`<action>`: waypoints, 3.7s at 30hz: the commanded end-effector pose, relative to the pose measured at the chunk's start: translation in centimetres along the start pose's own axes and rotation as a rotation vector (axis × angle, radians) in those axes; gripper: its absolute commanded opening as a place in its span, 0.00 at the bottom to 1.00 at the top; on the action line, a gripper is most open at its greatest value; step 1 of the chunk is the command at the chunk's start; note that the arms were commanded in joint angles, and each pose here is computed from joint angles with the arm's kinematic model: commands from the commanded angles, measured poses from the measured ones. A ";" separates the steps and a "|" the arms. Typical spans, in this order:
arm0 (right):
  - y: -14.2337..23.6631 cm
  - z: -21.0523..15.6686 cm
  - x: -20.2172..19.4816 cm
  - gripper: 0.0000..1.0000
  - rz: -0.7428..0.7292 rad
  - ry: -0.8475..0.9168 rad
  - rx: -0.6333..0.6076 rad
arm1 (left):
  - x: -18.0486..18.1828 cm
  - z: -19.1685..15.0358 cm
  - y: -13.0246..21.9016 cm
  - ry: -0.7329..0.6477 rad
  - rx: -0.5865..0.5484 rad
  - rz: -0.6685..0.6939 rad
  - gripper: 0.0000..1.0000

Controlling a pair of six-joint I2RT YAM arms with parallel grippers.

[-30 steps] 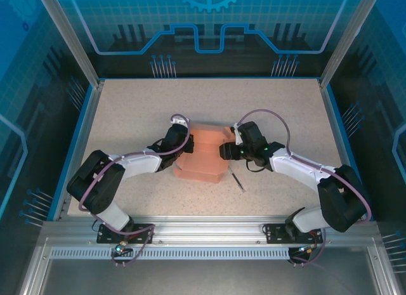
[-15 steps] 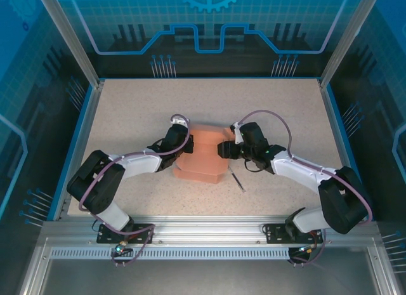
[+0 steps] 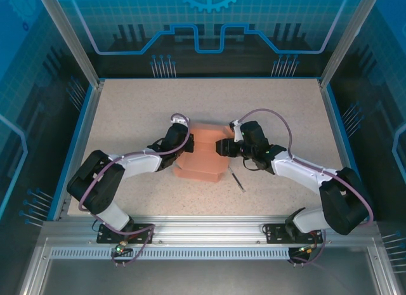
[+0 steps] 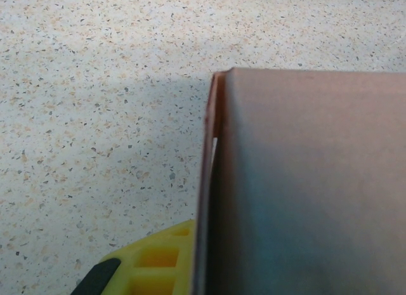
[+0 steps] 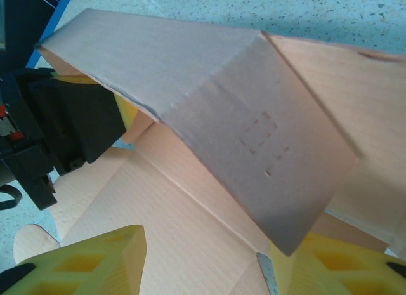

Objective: Fold the paper box

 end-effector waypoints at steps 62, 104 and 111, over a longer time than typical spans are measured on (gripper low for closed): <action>-1.1 1.1 1.4 0.52 -0.048 0.157 -0.031 | -1.2 1.5 0.7 0.018 -0.038 -0.056 0.00; 10.0 4.0 2.5 0.52 -0.042 0.447 0.016 | 0.2 1.8 0.8 0.070 -0.024 -0.045 0.00; 10.2 6.0 -3.0 0.46 -0.058 0.304 -0.013 | 0.0 1.9 1.2 0.086 -0.022 -0.074 0.00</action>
Point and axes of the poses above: each hand's point on the last joint's axis, 136 mm out from that joint toward the fingers, its own y axis back along the fingers, its own x axis along the line the jaws close on, z = x × y, the point moved 7 cm from there along y, back along the fingers, and after that the axes turned 1 degree about y, right-handed, at the moved point
